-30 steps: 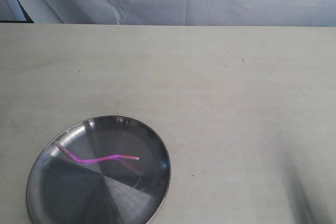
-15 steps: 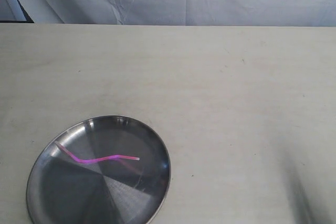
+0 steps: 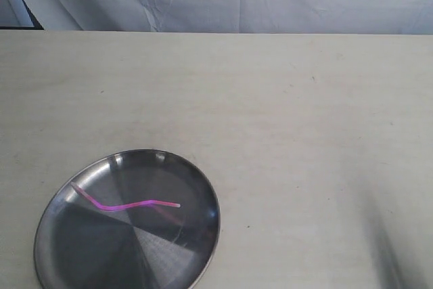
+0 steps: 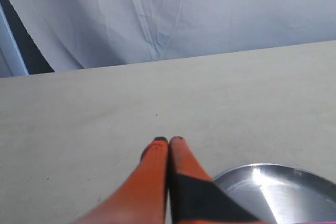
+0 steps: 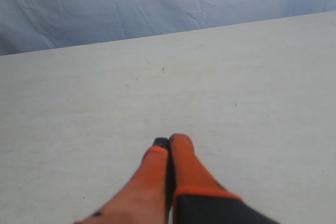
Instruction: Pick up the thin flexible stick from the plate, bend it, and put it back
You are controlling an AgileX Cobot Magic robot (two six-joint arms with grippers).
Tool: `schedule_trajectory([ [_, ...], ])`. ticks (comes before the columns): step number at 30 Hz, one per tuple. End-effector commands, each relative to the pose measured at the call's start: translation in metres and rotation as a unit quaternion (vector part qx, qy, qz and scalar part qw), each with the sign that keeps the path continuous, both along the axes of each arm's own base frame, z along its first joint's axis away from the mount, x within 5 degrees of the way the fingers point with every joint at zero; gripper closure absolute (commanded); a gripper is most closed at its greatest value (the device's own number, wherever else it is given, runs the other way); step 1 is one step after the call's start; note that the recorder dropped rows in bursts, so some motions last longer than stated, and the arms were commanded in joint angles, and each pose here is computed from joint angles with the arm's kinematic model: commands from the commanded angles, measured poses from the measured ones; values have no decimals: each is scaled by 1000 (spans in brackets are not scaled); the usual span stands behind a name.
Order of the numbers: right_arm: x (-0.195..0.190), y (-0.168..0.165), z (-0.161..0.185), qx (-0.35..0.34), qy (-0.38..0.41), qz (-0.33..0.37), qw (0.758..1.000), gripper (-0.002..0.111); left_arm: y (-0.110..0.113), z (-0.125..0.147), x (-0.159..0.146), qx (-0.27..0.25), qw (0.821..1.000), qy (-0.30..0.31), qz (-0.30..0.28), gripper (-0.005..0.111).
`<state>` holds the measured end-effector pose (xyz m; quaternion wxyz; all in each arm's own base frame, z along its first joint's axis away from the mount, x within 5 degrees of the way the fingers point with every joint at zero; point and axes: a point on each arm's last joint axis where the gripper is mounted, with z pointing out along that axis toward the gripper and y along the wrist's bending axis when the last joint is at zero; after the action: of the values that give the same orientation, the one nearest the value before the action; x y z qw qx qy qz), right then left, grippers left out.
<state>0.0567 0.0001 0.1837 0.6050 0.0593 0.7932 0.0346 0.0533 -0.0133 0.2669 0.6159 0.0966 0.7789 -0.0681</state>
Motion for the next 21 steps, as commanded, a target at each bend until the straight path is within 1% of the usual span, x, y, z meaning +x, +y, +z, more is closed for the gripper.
schedule_trajectory([
  [1, 0, 0, 0, -3, -9, -3, 1000, 108, 1, -28, -3, -26, 1000, -2, 15, 107],
  [5, 0, 0, 0, -3, -9, -3, 1000, 108, 1, -45, -4, -34, 999, -5, 16, 107],
  [8, 0, 0, 0, -3, -9, -3, 1000, 108, 1, -62, -3, -39, 999, -23, 20, 107],
  [9, 0, 0, 0, -3, -9, -3, 1000, 108, 1, -65, -2, -39, 999, -22, 20, 107],
  [10, 0, 0, 0, -3, -9, -3, 1000, 108, 1, -76, -1, -36, 999, -7, 21, 107],
  [11, 0, 0, 0, -3, -9, -3, 1000, 108, 1, -81, -1, -35, 999, 1, 21, 107],
  [12, 0, 0, 0, -3, -9, -3, 1000, 108, 1, -81, 0, -43, 999, -1, 23, 107],
  [14, 0, 0, 0, -3, -9, -3, 1000, 108, 1, -79, 0, -43, 999, -12, 24, 107],
  [21, 0, 0, 0, -3, -9, -3, 1000, 108, 1, -79, 0, -43, 999, -12, 24, 107],
])
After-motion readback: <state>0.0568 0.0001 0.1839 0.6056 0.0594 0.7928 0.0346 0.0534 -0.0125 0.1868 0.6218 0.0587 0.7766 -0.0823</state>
